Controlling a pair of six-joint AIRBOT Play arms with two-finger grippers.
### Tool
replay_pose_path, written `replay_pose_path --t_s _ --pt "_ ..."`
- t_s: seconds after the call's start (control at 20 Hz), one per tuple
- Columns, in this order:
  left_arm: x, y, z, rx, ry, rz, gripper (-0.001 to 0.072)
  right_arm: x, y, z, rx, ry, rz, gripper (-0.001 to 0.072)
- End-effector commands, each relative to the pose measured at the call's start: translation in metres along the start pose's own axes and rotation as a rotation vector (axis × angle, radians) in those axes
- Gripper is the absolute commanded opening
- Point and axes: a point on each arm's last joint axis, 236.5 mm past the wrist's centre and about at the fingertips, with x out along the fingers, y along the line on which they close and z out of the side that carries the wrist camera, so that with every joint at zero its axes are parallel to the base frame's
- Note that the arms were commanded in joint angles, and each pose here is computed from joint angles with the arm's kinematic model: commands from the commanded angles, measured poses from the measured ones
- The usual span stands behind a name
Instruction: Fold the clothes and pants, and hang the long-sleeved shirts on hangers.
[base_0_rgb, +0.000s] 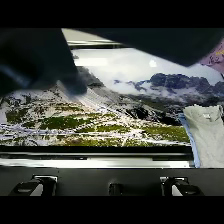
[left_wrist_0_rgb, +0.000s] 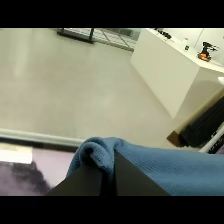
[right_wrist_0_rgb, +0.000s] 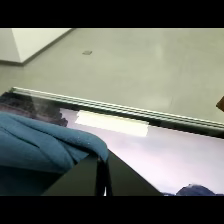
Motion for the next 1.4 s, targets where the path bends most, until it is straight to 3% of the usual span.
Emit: replay_pose_path --t_s 0.0,0.25,0.5,0.7,0.9,0.95,1.05,1.1,1.25,1.35 --pt "0.008 0.016 -0.059 -0.048 0.220 0.054 0.0016 0.028 0.002 -0.029 0.124 0.108 0.063 0.0029" --pt "0.089 0.063 -0.254 -0.226 0.785 0.115 0.0017 0.138 -0.024 -0.205 0.478 0.717 0.150 0.0029" --pt "0.125 0.132 -0.449 -0.377 1.149 0.286 0.0017 0.225 -0.043 -0.364 0.535 1.011 0.115 0.0029" --pt "0.149 0.154 -0.512 -0.451 1.196 0.338 0.0017 0.274 -0.050 -0.404 0.569 0.981 0.078 0.0029" --pt "0.148 0.158 -0.516 -0.429 1.209 0.330 0.0026 0.269 -0.054 -0.409 0.574 1.008 0.048 0.0029" --pt "0.146 0.160 -0.509 -0.410 1.199 0.335 0.0158 0.259 -0.053 -0.413 0.560 1.053 0.049 0.0029" --pt "0.148 0.171 -0.484 -0.376 1.131 0.351 0.0636 0.235 -0.053 -0.421 0.517 1.150 0.042 0.0029" --pt "0.149 0.180 -0.468 -0.378 1.082 0.363 0.0720 0.223 -0.054 -0.423 0.496 1.195 0.039 0.0029" --pt "0.153 0.224 -0.431 -0.441 0.939 0.433 0.0720 0.196 -0.058 -0.425 0.444 1.287 0.017 0.0029" --pt "0.159 0.236 -0.438 -0.514 0.933 0.401 0.0720 0.195 -0.058 -0.420 0.438 1.276 0.016 0.0029"
